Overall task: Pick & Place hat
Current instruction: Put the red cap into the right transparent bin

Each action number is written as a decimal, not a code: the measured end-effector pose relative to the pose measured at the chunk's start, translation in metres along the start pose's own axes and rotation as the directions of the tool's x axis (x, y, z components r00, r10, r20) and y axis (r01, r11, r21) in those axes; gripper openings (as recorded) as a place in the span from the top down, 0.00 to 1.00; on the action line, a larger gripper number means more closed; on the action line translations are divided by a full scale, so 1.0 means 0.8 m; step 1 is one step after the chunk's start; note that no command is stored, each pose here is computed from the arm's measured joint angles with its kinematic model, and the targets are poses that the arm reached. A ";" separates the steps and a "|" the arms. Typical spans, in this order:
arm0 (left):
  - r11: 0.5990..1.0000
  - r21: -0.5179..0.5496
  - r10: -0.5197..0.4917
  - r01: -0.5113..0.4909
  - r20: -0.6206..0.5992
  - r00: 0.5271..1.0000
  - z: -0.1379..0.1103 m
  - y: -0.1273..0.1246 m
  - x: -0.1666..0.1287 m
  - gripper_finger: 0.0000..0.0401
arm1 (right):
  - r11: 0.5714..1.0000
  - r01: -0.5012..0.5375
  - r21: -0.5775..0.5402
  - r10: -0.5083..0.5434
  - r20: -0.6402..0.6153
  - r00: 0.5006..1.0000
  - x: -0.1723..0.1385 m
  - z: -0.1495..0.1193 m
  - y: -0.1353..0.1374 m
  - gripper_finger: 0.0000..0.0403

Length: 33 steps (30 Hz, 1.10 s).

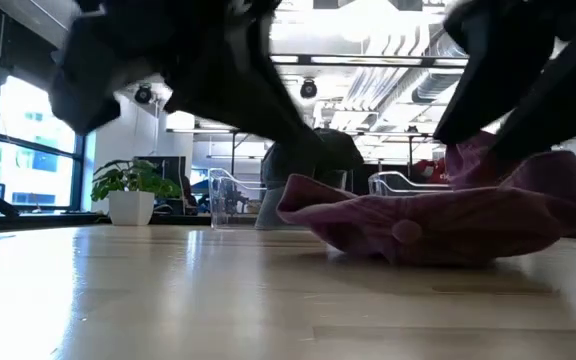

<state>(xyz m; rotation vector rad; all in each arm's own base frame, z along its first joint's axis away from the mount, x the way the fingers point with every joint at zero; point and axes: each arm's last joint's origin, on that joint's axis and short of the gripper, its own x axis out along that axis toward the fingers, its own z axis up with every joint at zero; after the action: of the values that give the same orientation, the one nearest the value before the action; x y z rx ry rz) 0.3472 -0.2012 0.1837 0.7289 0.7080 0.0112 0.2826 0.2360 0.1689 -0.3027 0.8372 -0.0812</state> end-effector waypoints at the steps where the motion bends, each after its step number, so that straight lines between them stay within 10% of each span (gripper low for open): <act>1: 1.000 -0.012 0.023 -0.024 -0.033 0.999 -0.004 0.000 0.000 0.88 | 0.999 0.031 0.023 -0.031 -0.003 1.000 0.006 -0.004 0.002 0.46; 14: 0.987 -0.135 0.053 -0.085 -0.228 0.972 -0.050 -0.003 -0.003 0.88 | 0.996 0.084 0.039 -0.080 -0.096 0.992 0.072 -0.012 -0.017 0.54; 22: 0.983 -0.139 0.082 -0.119 -0.247 0.965 -0.057 -0.005 -0.002 0.88 | 0.992 0.108 0.059 -0.096 -0.174 0.980 0.089 -0.011 -0.047 0.82; 33: 0.989 -0.144 0.038 -0.042 -0.026 0.999 -0.024 -0.009 -0.002 0.88 | 0.990 -0.138 0.024 0.140 -0.162 0.977 0.017 0.012 -0.052 0.98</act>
<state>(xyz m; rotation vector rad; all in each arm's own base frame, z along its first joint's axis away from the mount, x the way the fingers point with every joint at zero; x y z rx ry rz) 0.3325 -0.1954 0.1699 0.6045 0.7071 0.1067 0.3006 0.1956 0.1776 -0.2265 1.0182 0.0201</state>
